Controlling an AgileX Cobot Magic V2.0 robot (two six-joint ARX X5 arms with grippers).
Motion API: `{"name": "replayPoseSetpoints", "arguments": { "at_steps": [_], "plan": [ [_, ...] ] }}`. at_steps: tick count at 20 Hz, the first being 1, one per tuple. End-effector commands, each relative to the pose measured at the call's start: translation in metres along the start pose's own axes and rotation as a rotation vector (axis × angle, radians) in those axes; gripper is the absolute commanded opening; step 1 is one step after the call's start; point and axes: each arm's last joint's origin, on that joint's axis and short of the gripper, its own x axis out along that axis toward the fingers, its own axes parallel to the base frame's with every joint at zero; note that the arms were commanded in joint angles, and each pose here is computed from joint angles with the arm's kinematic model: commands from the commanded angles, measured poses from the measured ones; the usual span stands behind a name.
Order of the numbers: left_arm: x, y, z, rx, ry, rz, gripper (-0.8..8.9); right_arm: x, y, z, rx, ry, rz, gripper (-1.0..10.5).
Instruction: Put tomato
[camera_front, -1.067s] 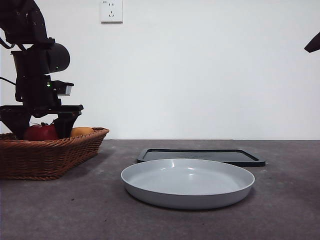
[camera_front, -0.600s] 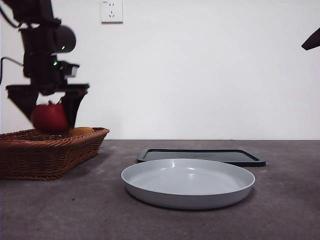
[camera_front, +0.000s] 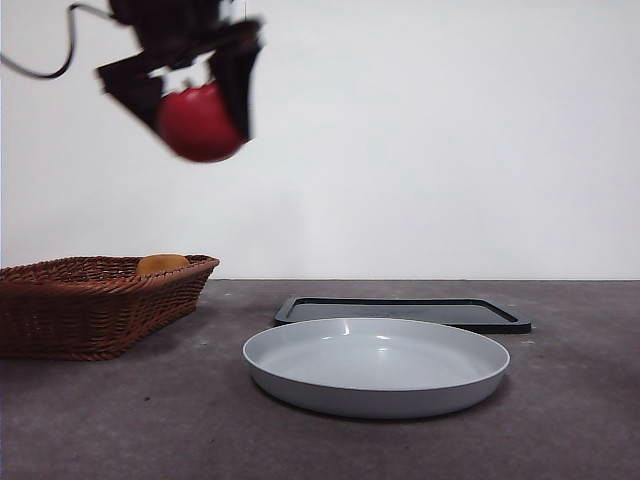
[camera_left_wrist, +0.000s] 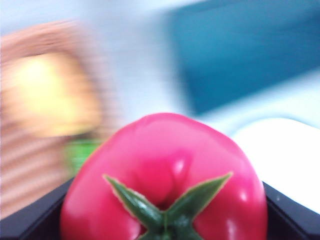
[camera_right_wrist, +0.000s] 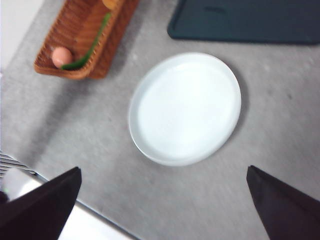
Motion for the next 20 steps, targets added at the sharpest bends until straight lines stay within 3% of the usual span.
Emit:
{"name": "replayPoseSetpoints", "arguments": {
  "at_steps": [1,6,9,13,20],
  "plan": [
    [0.009,-0.030,-0.002,0.059,0.048,-0.082,3.32,-0.009,0.001,-0.004,0.013,0.014,-0.016,6.0],
    [0.023,-0.097,-0.015,0.210,0.107,-0.177,3.32,-0.023,-0.001,-0.017,0.016,0.008,-0.067,6.0],
    [0.044,-0.121,-0.022,0.261,0.156,-0.198,3.32,-0.027,-0.001,-0.019,0.012,-0.012,-0.056,6.0],
    [0.087,-0.137,-0.032,0.289,0.264,-0.193,3.32,-0.028,-0.001,-0.020,0.011,-0.013,-0.052,6.0],
    [0.151,-0.143,-0.046,0.294,0.379,-0.172,3.32,-0.028,-0.001,-0.020,0.010,-0.013,-0.052,6.0]
  ]
}}
